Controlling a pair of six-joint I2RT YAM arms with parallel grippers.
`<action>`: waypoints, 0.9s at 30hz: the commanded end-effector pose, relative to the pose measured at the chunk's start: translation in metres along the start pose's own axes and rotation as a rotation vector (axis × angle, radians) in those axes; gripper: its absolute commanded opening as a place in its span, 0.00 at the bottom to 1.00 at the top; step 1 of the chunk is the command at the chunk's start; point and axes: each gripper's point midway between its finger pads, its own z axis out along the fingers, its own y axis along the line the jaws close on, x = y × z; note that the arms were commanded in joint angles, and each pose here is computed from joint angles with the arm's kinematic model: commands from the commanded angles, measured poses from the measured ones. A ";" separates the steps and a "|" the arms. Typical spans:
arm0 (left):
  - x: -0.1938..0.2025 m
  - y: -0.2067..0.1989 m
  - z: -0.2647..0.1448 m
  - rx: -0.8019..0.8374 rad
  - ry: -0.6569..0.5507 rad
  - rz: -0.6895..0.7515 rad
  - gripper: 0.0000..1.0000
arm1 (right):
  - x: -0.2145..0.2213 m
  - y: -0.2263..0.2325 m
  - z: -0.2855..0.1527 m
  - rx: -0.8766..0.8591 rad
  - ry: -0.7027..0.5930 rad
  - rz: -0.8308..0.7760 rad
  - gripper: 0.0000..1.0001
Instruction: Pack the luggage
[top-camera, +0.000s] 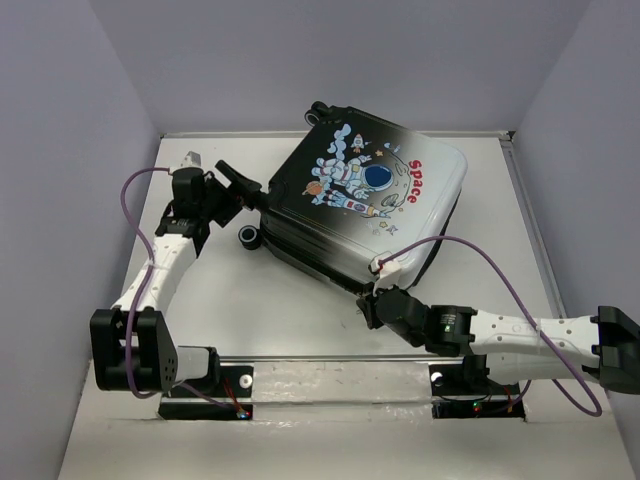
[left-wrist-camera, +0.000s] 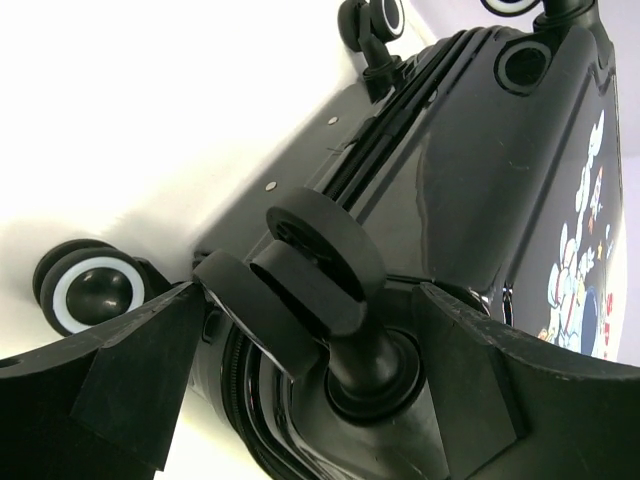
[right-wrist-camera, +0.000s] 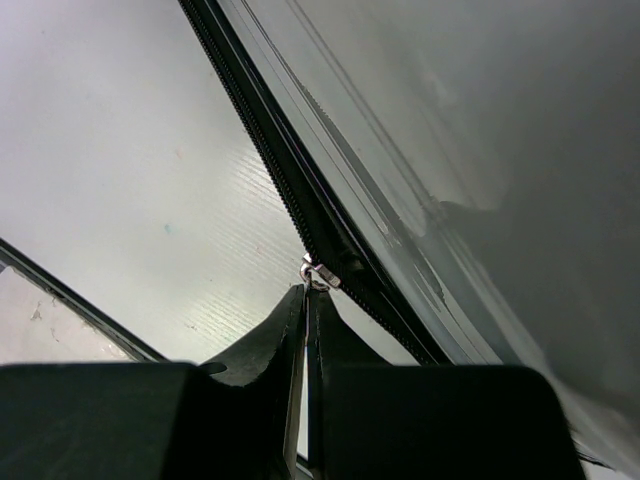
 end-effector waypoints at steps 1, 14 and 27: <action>-0.023 -0.029 0.002 0.082 -0.070 0.000 0.94 | -0.013 0.048 -0.005 -0.202 -0.014 0.101 0.07; -0.027 -0.046 0.014 0.144 -0.055 -0.092 0.88 | -0.007 0.045 -0.005 -0.204 -0.005 0.107 0.07; -0.031 -0.047 0.028 0.149 -0.050 -0.147 0.44 | -0.005 0.043 -0.002 -0.188 -0.007 0.101 0.07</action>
